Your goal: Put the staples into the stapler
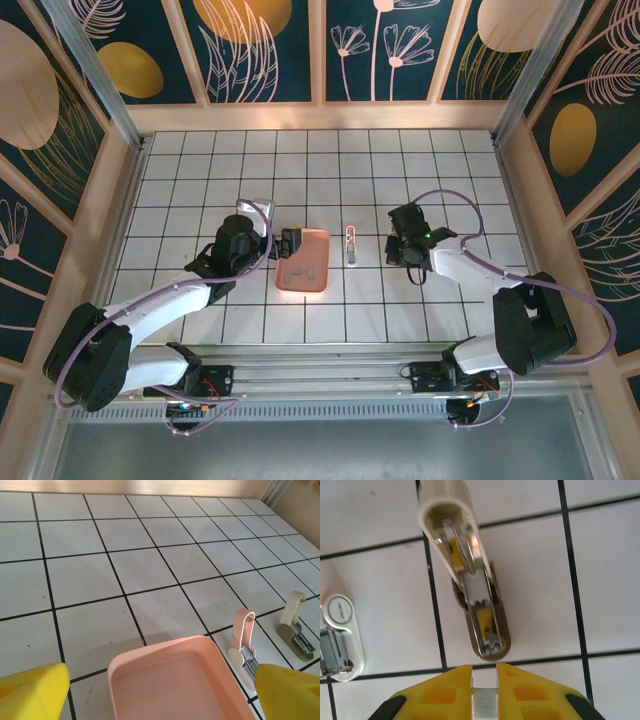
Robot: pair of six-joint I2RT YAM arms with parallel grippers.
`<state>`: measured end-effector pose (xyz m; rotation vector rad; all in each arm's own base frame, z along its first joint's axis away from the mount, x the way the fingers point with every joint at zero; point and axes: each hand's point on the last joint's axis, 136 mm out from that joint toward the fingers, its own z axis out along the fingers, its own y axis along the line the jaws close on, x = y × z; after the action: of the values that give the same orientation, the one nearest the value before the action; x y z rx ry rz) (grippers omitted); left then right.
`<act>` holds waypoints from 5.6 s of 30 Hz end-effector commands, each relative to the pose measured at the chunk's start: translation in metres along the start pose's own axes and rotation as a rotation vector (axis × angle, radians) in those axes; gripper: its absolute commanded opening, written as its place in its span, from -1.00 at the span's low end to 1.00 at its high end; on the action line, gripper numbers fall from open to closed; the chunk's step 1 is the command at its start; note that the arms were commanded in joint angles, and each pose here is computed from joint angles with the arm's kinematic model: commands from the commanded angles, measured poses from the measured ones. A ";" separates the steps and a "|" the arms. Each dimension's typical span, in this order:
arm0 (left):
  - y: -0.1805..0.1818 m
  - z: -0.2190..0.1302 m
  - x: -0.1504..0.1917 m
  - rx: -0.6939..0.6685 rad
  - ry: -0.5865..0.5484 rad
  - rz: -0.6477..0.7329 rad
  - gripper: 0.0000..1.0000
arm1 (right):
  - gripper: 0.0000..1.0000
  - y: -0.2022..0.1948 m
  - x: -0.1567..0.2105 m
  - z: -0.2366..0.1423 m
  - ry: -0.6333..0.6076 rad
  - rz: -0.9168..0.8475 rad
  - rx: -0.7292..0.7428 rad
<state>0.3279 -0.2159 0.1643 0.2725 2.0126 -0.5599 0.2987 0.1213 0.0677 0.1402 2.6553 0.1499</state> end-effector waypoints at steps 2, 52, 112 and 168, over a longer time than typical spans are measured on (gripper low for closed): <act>-0.003 0.002 -0.019 -0.012 -0.051 -0.023 0.89 | -0.67 -0.001 -0.023 0.002 -0.096 -0.061 0.008; 0.004 0.003 -0.017 -0.048 -0.049 -0.034 0.89 | -0.68 -0.006 -0.011 0.035 -0.023 -0.158 0.006; -0.003 0.009 -0.020 -0.018 -0.040 -0.024 0.89 | -0.37 -0.010 -0.011 0.010 0.046 0.058 -0.121; -0.123 0.114 -0.037 0.321 0.184 0.073 0.81 | -0.36 -0.026 0.010 -0.009 0.001 0.358 -0.509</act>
<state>0.3919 -0.3500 0.1968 0.4944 2.0325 -0.7968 0.2839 0.0811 0.0576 0.4575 2.5432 0.7579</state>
